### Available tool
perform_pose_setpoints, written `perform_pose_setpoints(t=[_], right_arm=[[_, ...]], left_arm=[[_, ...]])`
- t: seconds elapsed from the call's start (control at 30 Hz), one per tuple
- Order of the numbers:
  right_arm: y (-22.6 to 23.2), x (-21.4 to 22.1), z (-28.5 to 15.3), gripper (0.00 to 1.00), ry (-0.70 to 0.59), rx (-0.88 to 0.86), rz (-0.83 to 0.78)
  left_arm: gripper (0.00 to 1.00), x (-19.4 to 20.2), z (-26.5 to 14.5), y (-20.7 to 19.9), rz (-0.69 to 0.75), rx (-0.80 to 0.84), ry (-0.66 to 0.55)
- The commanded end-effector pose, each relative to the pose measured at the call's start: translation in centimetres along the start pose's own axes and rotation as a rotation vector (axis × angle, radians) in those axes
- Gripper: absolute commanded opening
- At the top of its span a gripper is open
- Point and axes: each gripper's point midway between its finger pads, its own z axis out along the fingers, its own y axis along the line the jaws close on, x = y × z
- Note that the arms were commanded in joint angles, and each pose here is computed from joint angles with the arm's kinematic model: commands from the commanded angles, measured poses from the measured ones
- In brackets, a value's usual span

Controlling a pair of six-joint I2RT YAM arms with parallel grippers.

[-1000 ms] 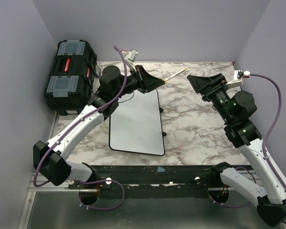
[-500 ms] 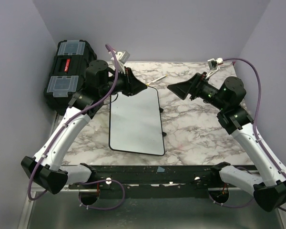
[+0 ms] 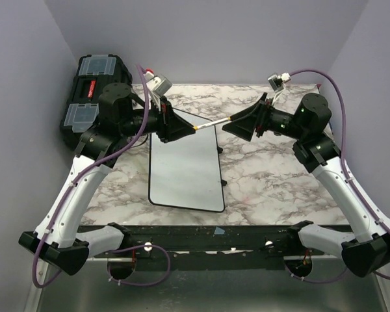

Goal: Write a sentence on the whiteboard
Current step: Open the pen cap from the whiteboard marker.

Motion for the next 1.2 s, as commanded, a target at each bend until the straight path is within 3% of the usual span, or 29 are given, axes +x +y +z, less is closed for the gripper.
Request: perform_pose_setpoints(t=[0.0, 0.2, 0.6, 1.17], right_arm=[[3.9, 0.4, -0.3, 1.0, 0.066, -0.222, -0.016], [6.0, 1.3, -0.9, 0.9, 0.098, -0.391, 0.049], [5.1, 1.5, 0.0, 0.59, 0.118, -0.388, 0.107], [4.5, 1.5, 0.6, 0.46, 0.135, -0.389, 0.139]], left_arm=[[0.0, 1.4, -1.9, -5.2, 0.103, 0.278, 0.073], [0.0, 1.3, -1.5, -5.2, 0.104, 0.31, 0.056], [0.0, 0.0, 0.5, -4.5, 0.08, 0.373, 0.063], [0.0, -0.2, 2.3, -3.5, 0.052, 0.419, 0.135]])
